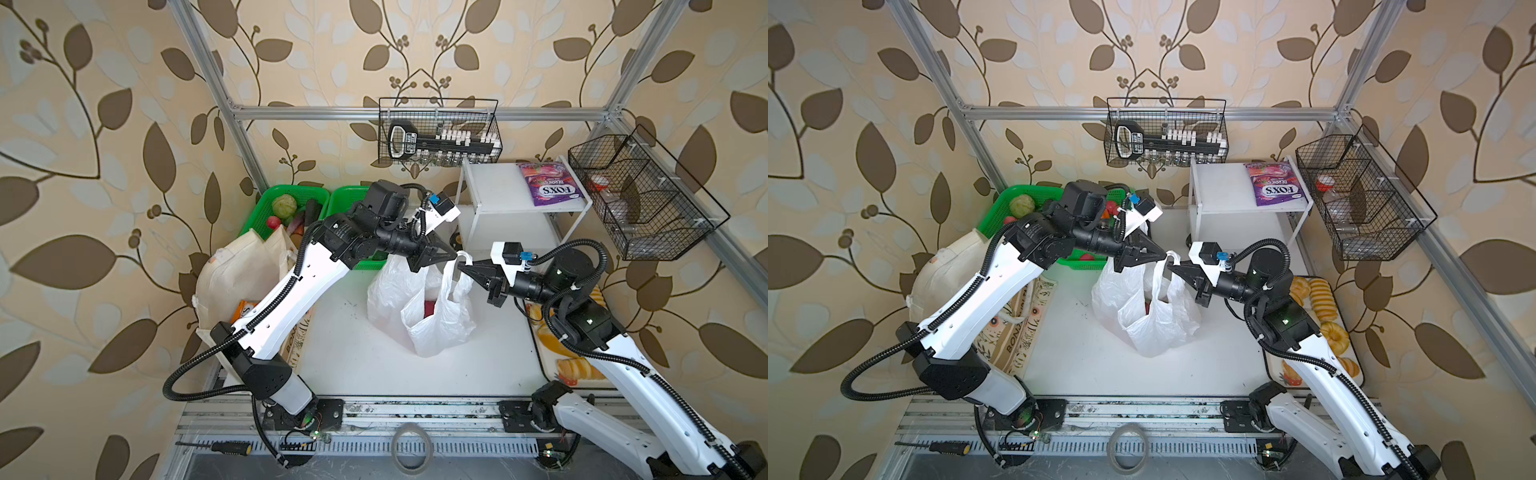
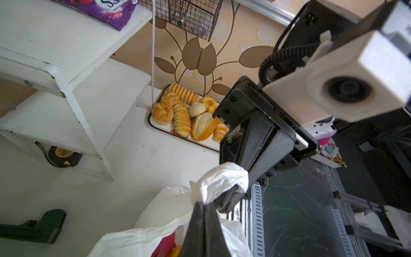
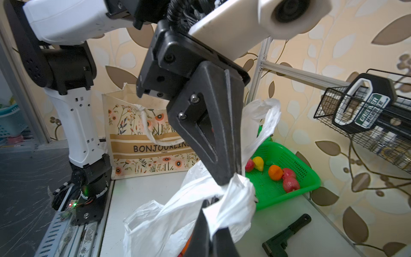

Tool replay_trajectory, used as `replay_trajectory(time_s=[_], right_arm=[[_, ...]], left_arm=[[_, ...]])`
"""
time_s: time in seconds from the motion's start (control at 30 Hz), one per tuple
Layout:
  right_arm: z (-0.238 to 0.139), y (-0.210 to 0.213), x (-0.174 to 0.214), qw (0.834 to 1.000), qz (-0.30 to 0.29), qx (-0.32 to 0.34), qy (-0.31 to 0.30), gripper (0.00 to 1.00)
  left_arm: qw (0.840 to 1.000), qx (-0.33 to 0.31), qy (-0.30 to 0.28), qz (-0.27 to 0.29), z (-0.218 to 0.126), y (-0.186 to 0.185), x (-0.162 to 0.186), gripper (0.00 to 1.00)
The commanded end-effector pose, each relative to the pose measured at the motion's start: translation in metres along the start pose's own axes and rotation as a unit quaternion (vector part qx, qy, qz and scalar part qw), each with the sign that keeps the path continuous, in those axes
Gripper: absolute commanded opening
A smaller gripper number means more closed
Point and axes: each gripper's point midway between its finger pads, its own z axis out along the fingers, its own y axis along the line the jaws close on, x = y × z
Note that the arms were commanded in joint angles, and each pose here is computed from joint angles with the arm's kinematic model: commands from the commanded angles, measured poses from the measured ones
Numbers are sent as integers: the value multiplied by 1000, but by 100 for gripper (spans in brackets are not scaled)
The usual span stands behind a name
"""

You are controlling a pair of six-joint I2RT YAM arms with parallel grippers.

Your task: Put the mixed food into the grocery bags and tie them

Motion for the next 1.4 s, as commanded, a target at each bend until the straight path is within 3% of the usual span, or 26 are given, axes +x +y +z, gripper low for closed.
replay_trajectory(time_s=[0.0,0.13,0.33,0.4,0.47,0.77,0.9,1.07,1.37], right_arm=[[-6,-11,-6,998,37,42,-3,15],[-6,-11,-8,993,110,42,-12,45],[3,11,-8,989,148,-2,-11,64],[10,9,0,989,144,23,1,75],[17,6,6,991,129,46,9,79],[17,-31,12,981,113,158,-4,86],[21,-26,10,984,143,108,-11,86],[39,-13,16,976,209,62,-9,75],[32,-16,19,963,251,85,-46,51]], left_arm=[[997,-19,-71,6,-24,-15,-32,0],[992,-27,-120,-12,-39,-22,-49,0],[986,-57,-150,-47,-48,-14,-57,0],[985,-56,-153,-50,-48,-14,-59,0],[985,-52,-156,-56,-48,-15,-60,0],[986,-49,-150,-59,-45,-15,-54,0],[985,-47,-156,-57,-45,-15,-53,0],[984,-47,-162,-57,-44,-13,-53,0],[981,-62,-171,-62,-46,-9,-49,0]])
